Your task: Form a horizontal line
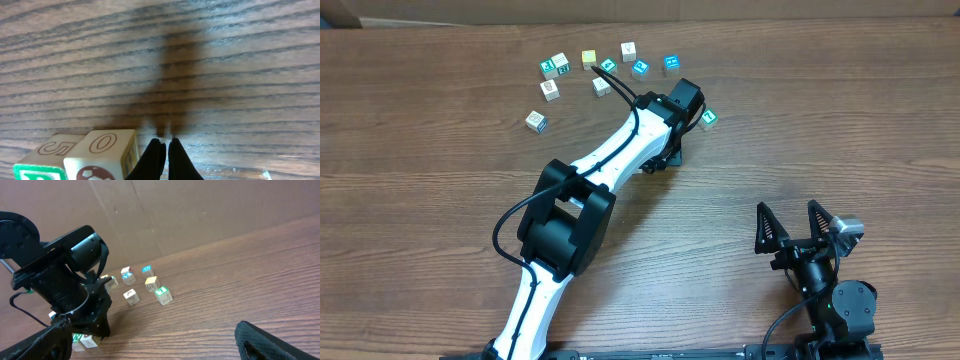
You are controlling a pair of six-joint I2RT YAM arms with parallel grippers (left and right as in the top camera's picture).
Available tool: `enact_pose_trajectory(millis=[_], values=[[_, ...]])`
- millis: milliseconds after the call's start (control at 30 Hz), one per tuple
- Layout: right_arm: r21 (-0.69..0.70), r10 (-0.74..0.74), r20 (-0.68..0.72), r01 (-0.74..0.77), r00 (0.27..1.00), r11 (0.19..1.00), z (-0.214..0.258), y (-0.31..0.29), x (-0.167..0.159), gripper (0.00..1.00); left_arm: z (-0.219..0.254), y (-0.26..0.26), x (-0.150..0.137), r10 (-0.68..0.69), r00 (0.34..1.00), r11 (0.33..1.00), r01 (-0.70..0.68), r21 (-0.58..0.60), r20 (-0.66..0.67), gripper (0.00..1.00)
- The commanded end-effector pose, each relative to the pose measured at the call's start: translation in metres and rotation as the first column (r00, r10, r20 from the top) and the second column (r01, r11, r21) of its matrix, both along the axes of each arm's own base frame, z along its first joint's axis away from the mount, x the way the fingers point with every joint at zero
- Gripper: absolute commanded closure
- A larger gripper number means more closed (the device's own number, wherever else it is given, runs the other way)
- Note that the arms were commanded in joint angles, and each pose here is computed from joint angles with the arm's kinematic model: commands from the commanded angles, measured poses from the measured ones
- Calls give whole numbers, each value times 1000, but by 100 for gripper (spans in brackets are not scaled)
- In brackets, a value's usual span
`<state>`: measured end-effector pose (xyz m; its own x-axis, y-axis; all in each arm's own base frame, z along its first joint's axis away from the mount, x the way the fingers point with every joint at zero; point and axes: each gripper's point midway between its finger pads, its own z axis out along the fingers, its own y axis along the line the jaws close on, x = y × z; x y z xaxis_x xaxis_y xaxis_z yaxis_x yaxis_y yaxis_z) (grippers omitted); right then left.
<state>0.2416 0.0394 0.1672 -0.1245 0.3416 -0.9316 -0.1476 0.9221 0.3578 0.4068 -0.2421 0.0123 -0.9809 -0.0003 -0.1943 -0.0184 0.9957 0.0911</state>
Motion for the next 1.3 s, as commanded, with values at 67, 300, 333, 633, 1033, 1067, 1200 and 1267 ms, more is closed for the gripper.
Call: enact_pose_trajectory(millis=[67,300,333,633,1033,1067,1200,1267], values=[[4,-5,15,5,1000,1000,3,-1,0,0,-6,8,-3,25,1000,999,-25,33,-11,96],[4,-5,15,5,1000,1000,3,-1,0,0,-6,10,-6,25,999,999,-24,42,-24,96],[4,-4,15,4,1000,1000,3,-1,0,0,-6,10,-7,25,999,999,-24,43,-25,96],[4,-4,15,4,1000,1000,3,-1,0,0,-6,11,-8,26,999,999,-24,47,-32,96],[4,-4,15,4,1000,1000,3,-1,0,0,-6,14,-12,29,998,998,-26,58,-47,96],[4,-4,15,4,1000,1000,3,-1,0,0,-6,13,-12,29,999,998,-26,57,-46,96],[4,-4,15,4,1000,1000,3,-1,0,0,-6,13,-12,29,999,998,-26,57,-46,96],[4,-4,15,4,1000,1000,3,-1,0,0,-6,13,-12,29,998,998,-26,57,-47,96]])
